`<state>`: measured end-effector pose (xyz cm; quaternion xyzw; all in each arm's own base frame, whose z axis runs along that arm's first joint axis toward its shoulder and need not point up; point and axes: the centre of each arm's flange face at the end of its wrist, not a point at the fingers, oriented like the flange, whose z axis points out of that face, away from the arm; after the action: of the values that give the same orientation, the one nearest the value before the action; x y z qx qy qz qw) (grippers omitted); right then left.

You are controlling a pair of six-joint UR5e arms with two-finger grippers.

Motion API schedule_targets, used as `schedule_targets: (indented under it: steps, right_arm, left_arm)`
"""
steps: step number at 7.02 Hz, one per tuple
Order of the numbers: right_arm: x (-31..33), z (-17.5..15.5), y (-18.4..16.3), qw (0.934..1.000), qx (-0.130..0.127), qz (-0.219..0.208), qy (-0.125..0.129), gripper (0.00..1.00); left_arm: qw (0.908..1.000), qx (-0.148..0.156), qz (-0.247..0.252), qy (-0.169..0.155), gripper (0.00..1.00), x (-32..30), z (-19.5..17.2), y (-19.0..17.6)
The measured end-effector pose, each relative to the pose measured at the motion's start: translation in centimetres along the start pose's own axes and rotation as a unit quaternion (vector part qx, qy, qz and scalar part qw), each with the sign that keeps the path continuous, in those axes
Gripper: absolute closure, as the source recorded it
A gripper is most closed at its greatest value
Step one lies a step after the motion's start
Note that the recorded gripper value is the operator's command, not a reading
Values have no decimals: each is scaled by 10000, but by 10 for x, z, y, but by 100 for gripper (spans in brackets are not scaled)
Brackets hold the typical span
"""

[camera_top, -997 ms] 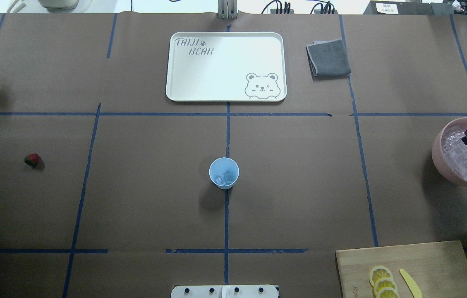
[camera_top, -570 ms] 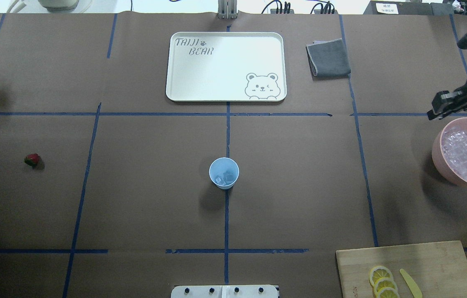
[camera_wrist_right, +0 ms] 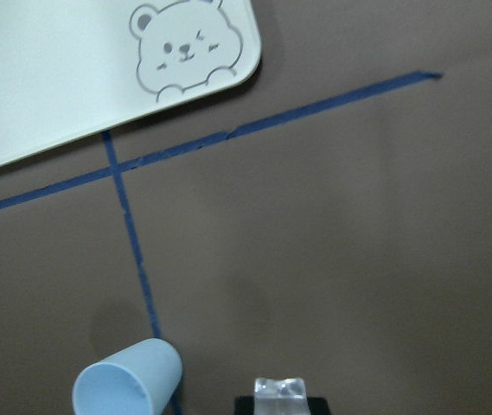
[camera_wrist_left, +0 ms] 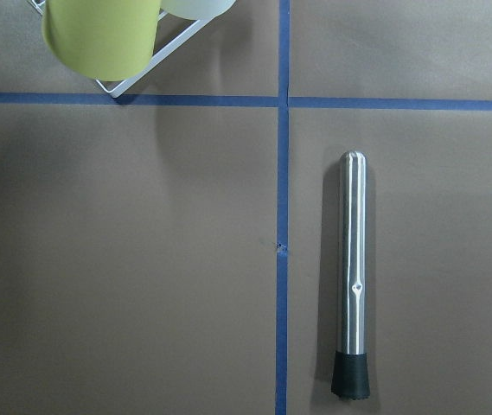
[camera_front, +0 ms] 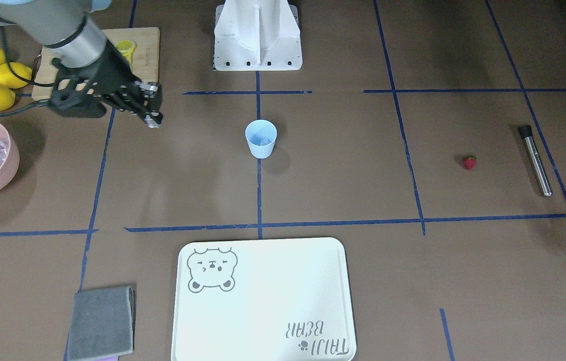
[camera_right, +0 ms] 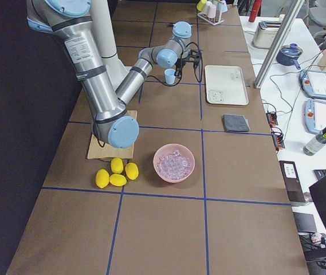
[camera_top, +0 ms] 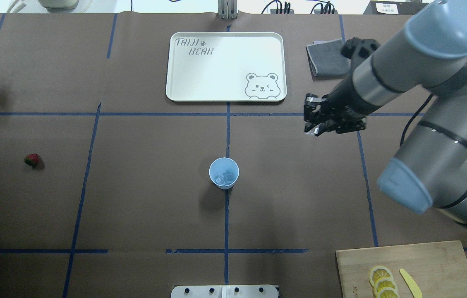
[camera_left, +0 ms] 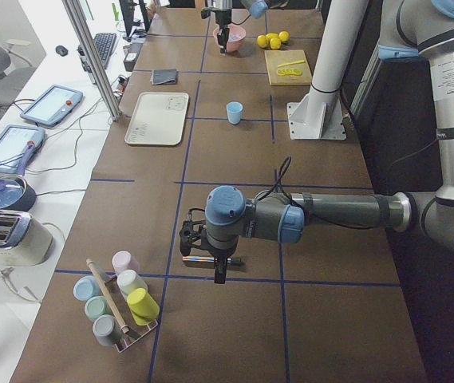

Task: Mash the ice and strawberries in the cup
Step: 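Carry the cube with the right gripper to the blue cup and drop it in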

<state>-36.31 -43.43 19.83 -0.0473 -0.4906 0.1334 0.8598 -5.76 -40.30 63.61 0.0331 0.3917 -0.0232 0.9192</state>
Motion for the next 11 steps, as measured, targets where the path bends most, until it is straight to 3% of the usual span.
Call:
schedule_targets:
  steps: [2, 5, 6, 7, 10, 11]
  right_arm:
    - [-69, 58, 53, 9994, 252, 244, -51, 98]
    - [-111, 117, 75, 9986, 300, 426, -125, 96]
    - [-113, 128, 79, 9987, 288, 419, -80, 82]
    - [-113, 135, 85, 9988, 280, 398, -44, 41]
    - [-112, 145, 94, 9990, 268, 349, 15, 18]
    - [-112, 145, 95, 9991, 268, 340, 19, 2]
  left_arm:
    - [10000, 5, 8, 6, 0, 1, -1, 0]
    - [9999, 9, 42, 146, 0, 8, -2, -1]
    - [9998, -7, 80, 203, 0, 13, 0, -3]
    - [9997, -23, 114, 227, 0, 15, 2, -4]
    - [9995, -61, 207, 251, 0, 21, 7, -7]
    - [9993, -92, 261, 257, 0, 26, 10, -9]
